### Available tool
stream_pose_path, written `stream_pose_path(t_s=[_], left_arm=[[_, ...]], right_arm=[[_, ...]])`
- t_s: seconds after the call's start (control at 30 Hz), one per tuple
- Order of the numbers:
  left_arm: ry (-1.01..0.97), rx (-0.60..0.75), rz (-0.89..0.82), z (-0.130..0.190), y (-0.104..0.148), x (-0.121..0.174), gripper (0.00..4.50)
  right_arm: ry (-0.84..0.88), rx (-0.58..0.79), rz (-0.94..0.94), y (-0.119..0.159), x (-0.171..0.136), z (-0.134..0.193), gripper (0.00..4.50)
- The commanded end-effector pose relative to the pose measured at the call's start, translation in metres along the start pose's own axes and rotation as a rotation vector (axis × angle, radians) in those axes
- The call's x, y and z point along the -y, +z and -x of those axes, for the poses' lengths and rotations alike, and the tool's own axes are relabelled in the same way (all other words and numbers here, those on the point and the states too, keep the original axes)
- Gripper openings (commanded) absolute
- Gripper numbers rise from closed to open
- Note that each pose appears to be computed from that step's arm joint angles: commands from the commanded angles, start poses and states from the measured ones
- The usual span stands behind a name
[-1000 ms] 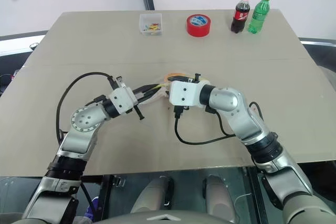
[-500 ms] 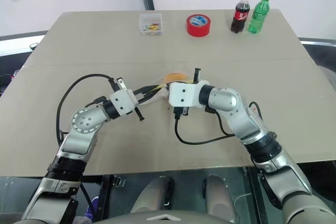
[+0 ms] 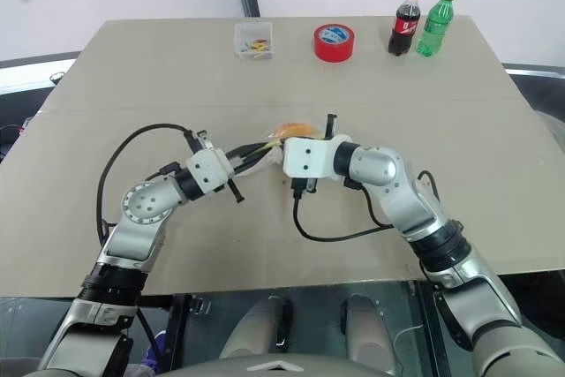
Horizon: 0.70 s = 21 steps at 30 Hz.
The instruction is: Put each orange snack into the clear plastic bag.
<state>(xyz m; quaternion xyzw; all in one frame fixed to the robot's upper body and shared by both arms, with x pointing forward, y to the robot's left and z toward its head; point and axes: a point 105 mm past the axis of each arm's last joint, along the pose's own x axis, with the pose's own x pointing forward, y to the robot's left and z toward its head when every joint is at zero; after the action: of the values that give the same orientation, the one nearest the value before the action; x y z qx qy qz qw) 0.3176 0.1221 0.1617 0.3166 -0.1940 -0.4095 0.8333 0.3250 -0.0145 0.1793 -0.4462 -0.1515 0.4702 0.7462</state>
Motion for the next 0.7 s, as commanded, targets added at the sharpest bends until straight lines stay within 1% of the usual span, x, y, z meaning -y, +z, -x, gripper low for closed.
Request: stream_pose_path(t_s=[0.03, 0.47, 0.57, 0.7], left_arm=[[0.063, 0.099, -0.039, 0.002, 0.027, -0.020, 0.00], [0.041, 0.145, -0.053, 0.004, 0.039, -0.029, 0.00], [0.026, 0.149, -0.057, 0.005, 0.040, -0.031, 0.00], [0.024, 0.141, -0.073, 0.009, 0.038, -0.038, 0.00]], right_arm=[[-0.084, -0.071, 0.006, -0.013, 0.021, 0.015, 0.05], [-0.205, -0.273, -0.022, -0.064, 0.041, 0.047, 0.05], [-0.244, -0.331, -0.024, -0.080, 0.048, 0.056, 0.05], [-0.299, -0.388, -0.023, -0.094, 0.062, 0.070, 0.05]])
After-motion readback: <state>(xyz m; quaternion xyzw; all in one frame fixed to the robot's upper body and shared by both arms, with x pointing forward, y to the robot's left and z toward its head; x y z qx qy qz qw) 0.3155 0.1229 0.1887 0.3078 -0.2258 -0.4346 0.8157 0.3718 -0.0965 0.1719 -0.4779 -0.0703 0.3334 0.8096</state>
